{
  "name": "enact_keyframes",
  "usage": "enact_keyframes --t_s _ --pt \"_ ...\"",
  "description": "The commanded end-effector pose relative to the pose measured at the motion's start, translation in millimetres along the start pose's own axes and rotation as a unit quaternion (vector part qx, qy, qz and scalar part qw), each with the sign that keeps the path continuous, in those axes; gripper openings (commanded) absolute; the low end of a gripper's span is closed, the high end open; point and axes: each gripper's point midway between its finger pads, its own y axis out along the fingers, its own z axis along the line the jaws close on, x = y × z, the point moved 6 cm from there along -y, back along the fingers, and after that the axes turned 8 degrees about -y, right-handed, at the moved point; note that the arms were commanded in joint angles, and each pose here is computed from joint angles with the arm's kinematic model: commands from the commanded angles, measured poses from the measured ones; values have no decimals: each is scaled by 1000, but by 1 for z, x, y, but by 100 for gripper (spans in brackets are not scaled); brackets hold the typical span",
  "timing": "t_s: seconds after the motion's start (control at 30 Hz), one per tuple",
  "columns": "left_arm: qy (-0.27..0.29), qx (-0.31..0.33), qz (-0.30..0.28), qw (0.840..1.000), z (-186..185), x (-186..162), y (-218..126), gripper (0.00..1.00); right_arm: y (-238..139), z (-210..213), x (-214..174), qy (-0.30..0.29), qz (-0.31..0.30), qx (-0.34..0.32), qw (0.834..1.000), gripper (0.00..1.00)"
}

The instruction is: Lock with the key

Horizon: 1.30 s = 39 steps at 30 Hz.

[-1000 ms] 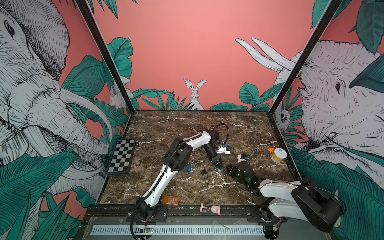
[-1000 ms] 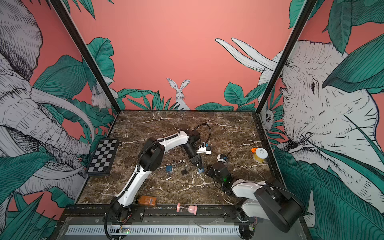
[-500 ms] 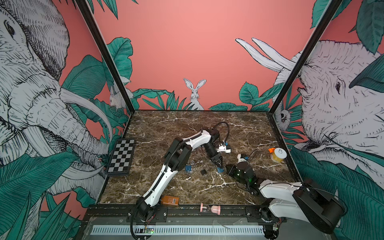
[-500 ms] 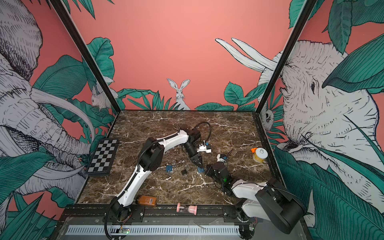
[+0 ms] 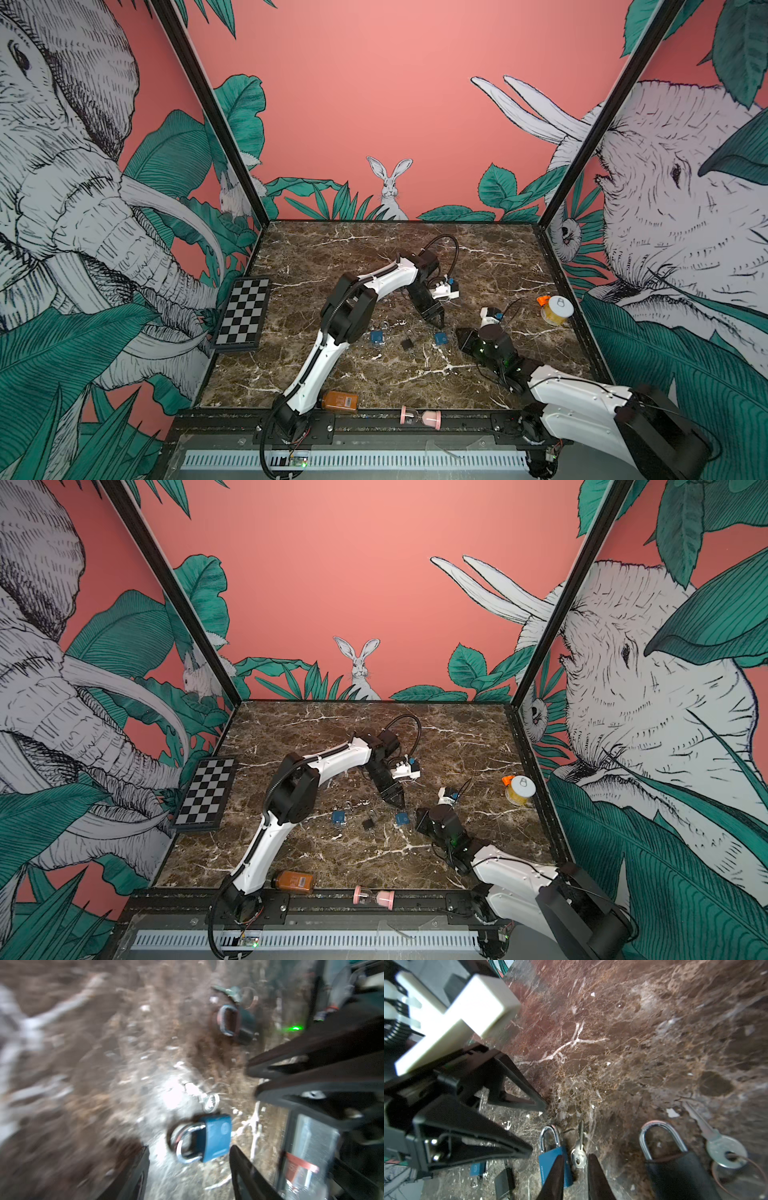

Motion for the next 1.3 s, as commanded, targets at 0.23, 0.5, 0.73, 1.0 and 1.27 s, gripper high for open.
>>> enact_keyframes --t_s 0.23,0.5,0.73,1.0,1.27 --pt "-35 196 -323 925 -18 -7 -149 85 -26 58 56 -155 20 15 988 29" --pt "-65 212 -398 890 -56 -67 -181 89 -27 113 66 -238 53 109 964 91" --pt "-196 182 -463 845 -56 -119 -173 93 -20 127 57 -275 55 85 956 98" --pt "-257 52 -554 790 -61 -159 -150 97 -13 142 26 -297 101 120 942 98" --pt "-298 60 -524 796 -50 -183 -136 97 6 130 15 -323 80 9 943 98"
